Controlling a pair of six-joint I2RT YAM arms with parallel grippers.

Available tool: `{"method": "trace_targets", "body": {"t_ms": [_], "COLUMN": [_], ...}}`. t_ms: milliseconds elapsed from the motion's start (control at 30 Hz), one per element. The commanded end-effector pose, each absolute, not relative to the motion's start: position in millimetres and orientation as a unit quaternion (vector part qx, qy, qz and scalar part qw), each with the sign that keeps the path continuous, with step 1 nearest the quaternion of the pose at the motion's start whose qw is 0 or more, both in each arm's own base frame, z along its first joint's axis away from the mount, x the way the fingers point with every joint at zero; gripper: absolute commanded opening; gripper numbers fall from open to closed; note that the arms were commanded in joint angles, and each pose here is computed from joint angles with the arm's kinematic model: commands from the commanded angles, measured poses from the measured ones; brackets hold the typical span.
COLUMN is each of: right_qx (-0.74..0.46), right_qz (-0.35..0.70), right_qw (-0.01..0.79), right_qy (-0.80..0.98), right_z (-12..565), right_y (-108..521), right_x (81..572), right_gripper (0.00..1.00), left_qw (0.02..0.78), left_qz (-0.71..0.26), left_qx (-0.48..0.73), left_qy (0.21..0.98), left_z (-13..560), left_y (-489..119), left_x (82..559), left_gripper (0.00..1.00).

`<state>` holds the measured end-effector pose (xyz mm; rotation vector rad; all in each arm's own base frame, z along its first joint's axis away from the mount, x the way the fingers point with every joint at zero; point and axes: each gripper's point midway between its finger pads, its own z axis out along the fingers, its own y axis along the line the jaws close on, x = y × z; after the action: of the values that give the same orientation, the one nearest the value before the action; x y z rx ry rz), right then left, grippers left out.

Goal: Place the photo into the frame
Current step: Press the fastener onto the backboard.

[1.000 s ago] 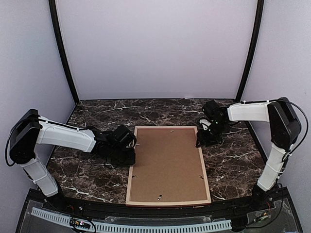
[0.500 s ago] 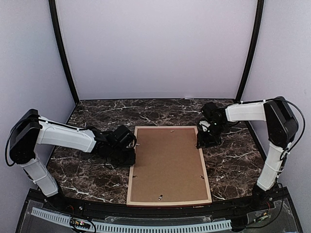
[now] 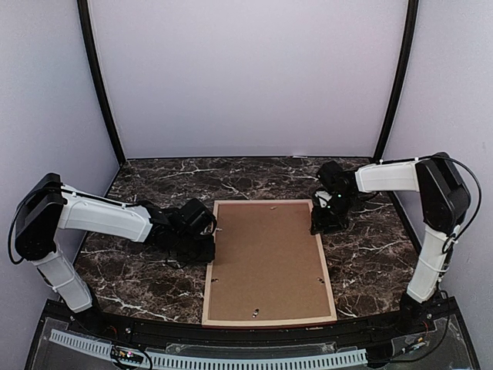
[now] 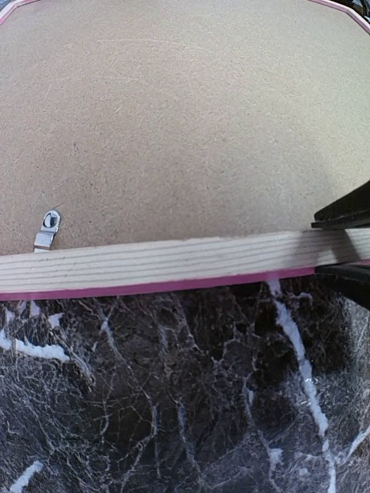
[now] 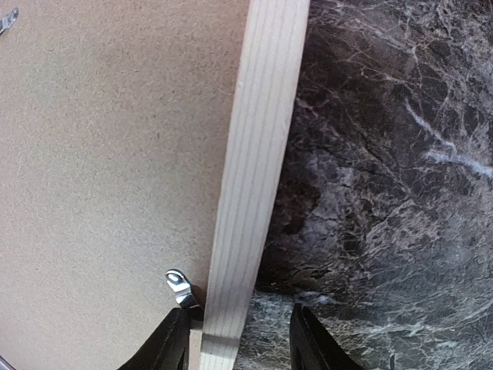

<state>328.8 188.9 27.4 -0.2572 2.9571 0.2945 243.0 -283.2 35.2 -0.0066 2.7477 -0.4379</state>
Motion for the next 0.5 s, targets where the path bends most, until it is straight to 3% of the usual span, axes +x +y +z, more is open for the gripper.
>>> {"method": "trace_targets", "body": {"t_ms": [0, 467], "right_qx": [-0.073, -0.063], "right_qz": [0.075, 0.051], "right_qw": [0.08, 0.051], "right_qy": [0.991, 0.995], "right_z": [18.8, -12.8], "right_y": [184.7, 169.0], "right_x": [335.3, 330.9], "right_gripper": [0.44, 0.29], "left_qw": [0.187, 0.188], "left_qz": [-0.172, -0.163], "left_qx": [0.007, 0.01], "left_qy": [0.967, 0.969], "left_z": [45.3, 41.4], "left_y": [-291.6, -285.8], "left_x": [243.9, 238.9], "left_gripper": [0.16, 0.09]}}
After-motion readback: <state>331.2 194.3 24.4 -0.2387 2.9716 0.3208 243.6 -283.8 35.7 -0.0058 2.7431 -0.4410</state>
